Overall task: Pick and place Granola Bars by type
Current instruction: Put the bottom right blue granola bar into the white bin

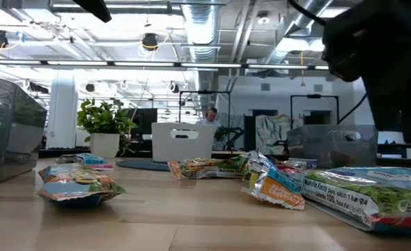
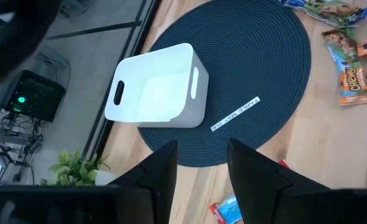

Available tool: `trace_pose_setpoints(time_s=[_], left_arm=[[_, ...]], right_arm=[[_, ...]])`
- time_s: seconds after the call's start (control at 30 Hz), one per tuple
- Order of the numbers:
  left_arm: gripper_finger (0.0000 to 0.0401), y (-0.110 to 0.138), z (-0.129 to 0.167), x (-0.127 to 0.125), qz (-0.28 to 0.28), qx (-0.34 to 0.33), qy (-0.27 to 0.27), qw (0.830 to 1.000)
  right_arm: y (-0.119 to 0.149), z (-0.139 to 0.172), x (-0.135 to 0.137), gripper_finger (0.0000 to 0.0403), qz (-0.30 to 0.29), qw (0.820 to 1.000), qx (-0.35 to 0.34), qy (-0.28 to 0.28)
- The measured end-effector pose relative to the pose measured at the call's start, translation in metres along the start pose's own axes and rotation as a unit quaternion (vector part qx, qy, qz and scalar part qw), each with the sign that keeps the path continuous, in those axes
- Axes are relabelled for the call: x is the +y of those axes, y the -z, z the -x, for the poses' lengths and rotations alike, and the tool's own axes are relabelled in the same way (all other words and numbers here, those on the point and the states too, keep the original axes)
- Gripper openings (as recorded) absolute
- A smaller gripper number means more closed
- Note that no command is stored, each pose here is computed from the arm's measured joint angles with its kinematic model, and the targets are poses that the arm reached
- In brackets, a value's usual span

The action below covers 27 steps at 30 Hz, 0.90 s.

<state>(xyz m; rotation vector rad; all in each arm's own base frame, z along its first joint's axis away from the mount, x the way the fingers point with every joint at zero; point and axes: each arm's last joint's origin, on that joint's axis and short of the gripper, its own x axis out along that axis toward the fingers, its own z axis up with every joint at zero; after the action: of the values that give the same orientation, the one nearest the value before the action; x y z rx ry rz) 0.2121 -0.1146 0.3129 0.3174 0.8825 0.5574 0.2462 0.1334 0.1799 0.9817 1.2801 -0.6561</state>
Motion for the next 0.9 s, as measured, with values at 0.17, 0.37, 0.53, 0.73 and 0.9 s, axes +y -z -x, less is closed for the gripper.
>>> trace_pose_setpoints(time_s=[0.17,0.37,0.53,0.73,0.9], left_arm=[[0.0135,0.001,0.001,-0.001,-0.002,0.009,0.012,1.0],[0.0135,0.002,0.001,-0.002,-0.005,0.014,0.018,1.0],[0.0135,0.002,0.001,-0.002,-0.005,0.016,0.02,1.0],[0.0135,0.002,0.001,-0.002,-0.005,0.017,0.021,1.0],[0.0135,0.002,0.001,-0.001,-0.005,0.014,0.017,1.0]], right_arm=[[0.002,-0.019,0.006,0.0261,-0.001,0.999,0.034,0.007],[0.006,-0.042,0.01,0.0259,-0.003,0.997,0.074,0.018],[0.009,-0.052,0.014,0.0259,0.0,0.996,0.089,0.03],[0.01,-0.049,0.016,0.0241,0.02,0.995,0.077,0.055],[0.01,-0.048,0.014,0.0197,0.034,0.994,0.079,0.068]])
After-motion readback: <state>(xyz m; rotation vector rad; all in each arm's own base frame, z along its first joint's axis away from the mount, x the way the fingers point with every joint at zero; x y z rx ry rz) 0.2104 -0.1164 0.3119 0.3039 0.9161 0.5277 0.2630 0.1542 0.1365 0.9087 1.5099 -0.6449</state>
